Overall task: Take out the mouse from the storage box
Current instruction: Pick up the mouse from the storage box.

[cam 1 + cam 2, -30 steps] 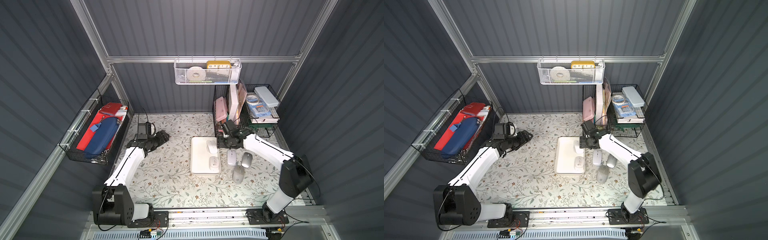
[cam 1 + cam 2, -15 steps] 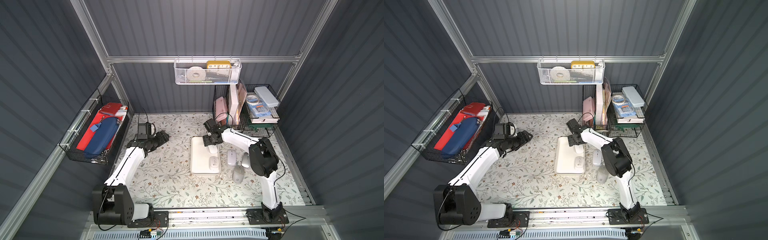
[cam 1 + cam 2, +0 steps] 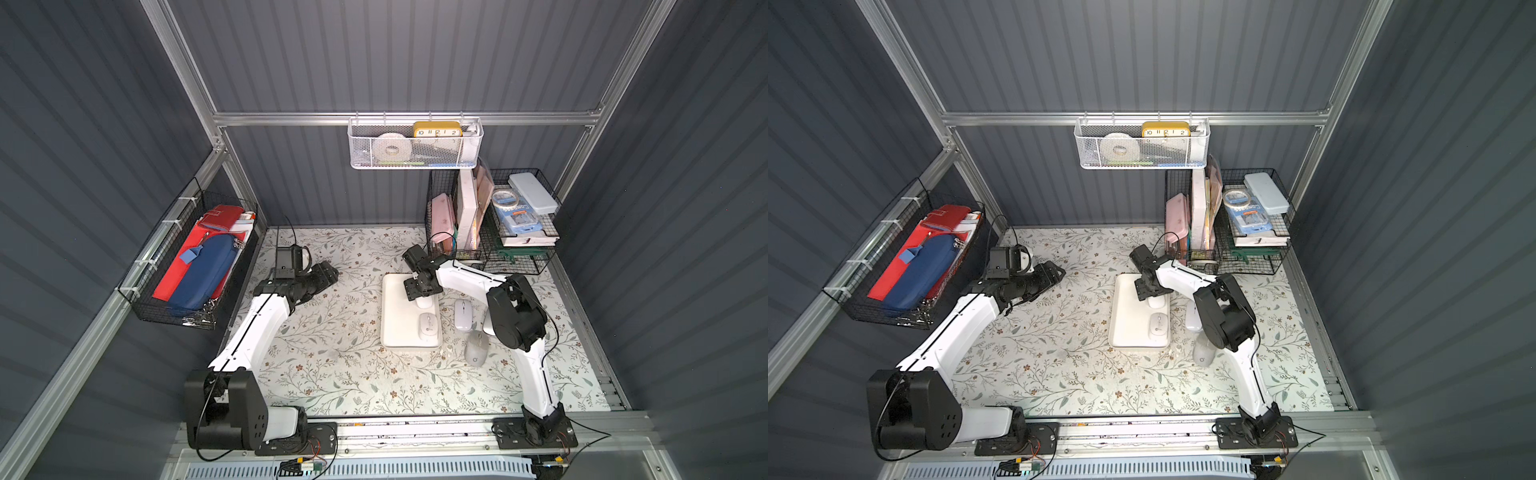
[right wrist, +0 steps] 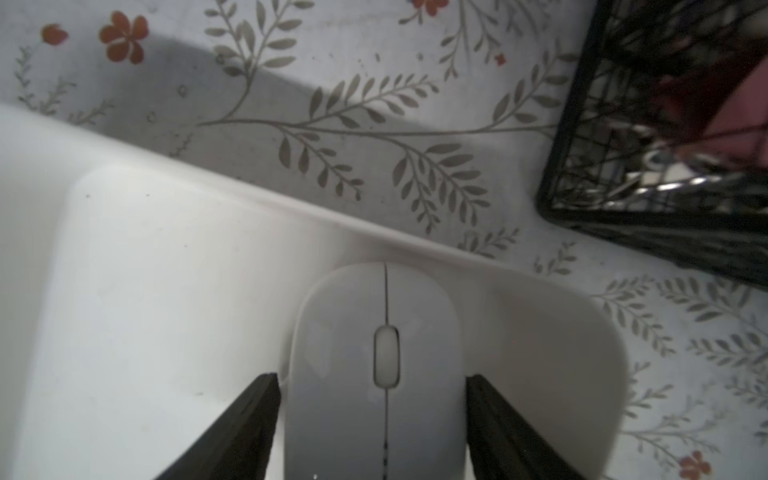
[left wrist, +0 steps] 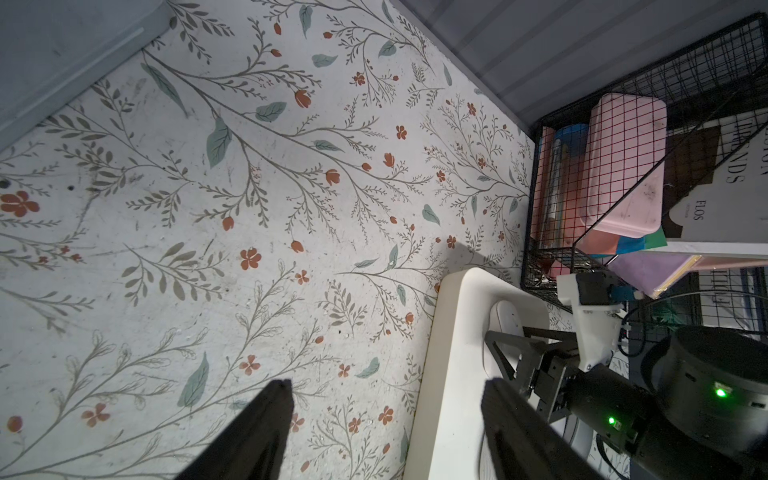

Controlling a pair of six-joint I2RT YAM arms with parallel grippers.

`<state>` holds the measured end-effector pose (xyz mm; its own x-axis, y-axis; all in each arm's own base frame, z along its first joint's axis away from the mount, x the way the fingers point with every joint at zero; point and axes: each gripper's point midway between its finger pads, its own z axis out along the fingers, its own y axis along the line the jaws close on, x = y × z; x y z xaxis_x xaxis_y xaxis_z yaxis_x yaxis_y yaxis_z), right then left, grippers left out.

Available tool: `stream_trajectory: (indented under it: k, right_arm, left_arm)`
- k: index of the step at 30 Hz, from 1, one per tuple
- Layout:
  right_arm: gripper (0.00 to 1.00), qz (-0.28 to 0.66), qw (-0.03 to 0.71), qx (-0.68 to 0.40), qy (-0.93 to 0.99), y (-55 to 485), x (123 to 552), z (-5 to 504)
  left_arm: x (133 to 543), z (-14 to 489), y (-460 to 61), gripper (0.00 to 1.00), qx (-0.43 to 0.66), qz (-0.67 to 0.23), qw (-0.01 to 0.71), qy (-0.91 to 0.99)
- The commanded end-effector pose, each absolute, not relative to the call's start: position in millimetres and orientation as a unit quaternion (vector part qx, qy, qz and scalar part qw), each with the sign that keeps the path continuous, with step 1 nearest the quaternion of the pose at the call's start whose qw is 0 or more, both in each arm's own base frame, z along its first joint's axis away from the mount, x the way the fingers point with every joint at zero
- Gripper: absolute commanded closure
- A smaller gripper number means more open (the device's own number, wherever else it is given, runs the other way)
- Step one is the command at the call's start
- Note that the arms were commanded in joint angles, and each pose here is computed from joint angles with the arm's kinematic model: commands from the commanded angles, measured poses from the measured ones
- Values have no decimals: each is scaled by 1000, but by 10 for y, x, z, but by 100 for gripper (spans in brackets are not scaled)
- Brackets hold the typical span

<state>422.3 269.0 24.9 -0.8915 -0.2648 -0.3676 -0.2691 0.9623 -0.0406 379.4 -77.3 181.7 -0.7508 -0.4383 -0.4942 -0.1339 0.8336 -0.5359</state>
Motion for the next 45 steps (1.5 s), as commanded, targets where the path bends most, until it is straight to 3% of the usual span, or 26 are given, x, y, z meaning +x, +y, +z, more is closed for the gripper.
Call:
stream_trajectory:
  k: [1,13,30,41,45]
  right_arm:
    - [27,35,177,-153,972,2924,4042,273]
    - [20,0,175,-136,975,2998,4016,284]
    - [26,15,111,-129,985,2948,3801,-11]
    - [44,21,107,-110,988,2875,3738,-27]
    - [46,28,126,-108,986,2880,3779,98]
  left_arm:
    - [3767,1808,-769,23,-152,-234,314,908]
    - [3742,1838,-775,23,-147,-235,316,907]
    - [3688,1844,-771,23,-143,-232,315,909]
    - [3686,1830,-776,23,-142,-233,313,910]
    - [3694,1825,-780,23,-142,-234,313,910]
